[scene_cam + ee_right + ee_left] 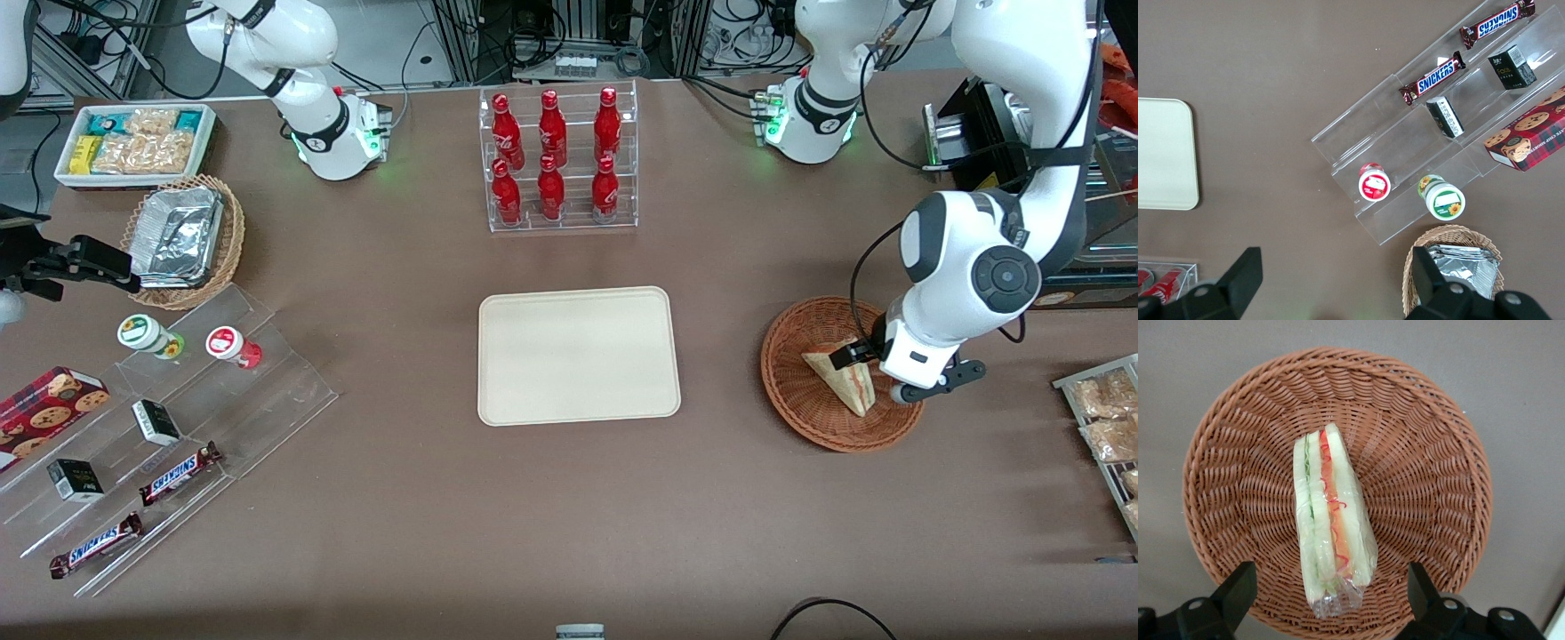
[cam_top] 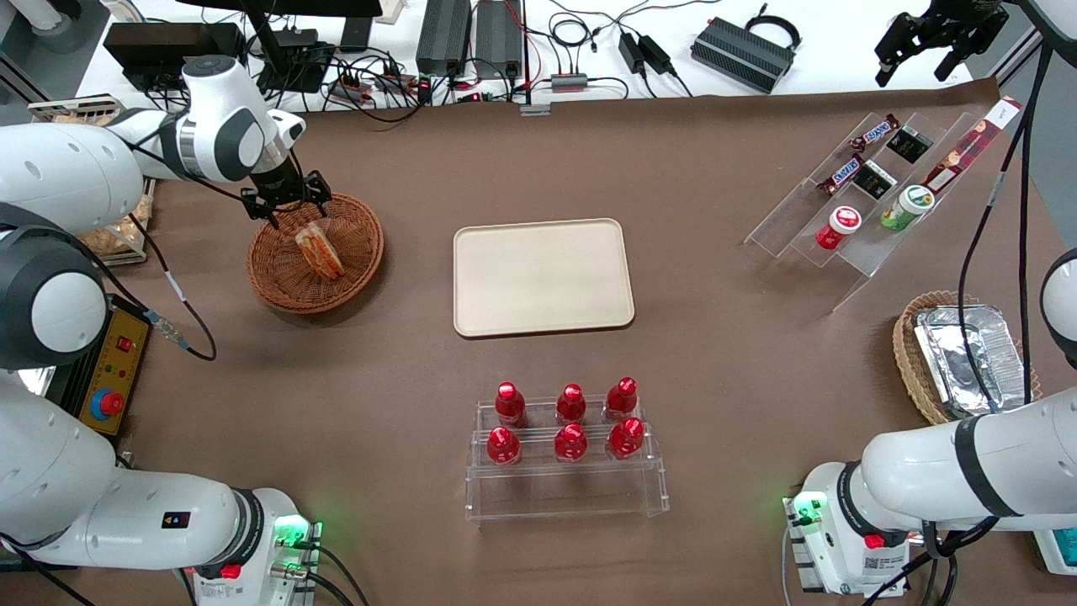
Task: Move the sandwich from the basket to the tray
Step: 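Lower the left gripper and close it on the sandwich's wrapped edge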
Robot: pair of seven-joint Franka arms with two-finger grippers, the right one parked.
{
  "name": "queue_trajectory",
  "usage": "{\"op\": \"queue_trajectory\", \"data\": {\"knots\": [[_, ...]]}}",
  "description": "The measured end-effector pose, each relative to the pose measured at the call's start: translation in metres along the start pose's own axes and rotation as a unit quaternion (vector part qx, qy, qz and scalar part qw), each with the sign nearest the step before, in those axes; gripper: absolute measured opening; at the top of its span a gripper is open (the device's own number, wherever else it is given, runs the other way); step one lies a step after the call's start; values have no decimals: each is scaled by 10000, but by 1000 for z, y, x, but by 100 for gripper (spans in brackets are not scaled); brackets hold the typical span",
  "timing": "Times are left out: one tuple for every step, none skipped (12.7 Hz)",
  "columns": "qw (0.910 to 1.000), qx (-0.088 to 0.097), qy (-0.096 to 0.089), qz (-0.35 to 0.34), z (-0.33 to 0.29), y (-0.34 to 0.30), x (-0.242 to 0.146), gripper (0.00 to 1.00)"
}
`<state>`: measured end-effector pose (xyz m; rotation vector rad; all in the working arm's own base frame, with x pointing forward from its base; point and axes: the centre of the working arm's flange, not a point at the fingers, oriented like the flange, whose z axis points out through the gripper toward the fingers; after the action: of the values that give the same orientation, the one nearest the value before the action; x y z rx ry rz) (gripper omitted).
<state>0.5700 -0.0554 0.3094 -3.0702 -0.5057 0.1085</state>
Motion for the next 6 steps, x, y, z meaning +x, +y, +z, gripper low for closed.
{"op": "queue_trajectory", "data": {"knots": [[10000, -11, 21, -2, 8, -1, -3, 100], [10000, -23, 45, -5, 15, -3, -6, 100], [10000, -36, 72, -6, 20, -3, -8, 100], [9999, -49, 99, -9, 23, -4, -9, 100], [9999, -65, 133, -30, 27, -5, -10, 100], [9998, -75, 152, -63, 30, -5, -11, 100]]}}
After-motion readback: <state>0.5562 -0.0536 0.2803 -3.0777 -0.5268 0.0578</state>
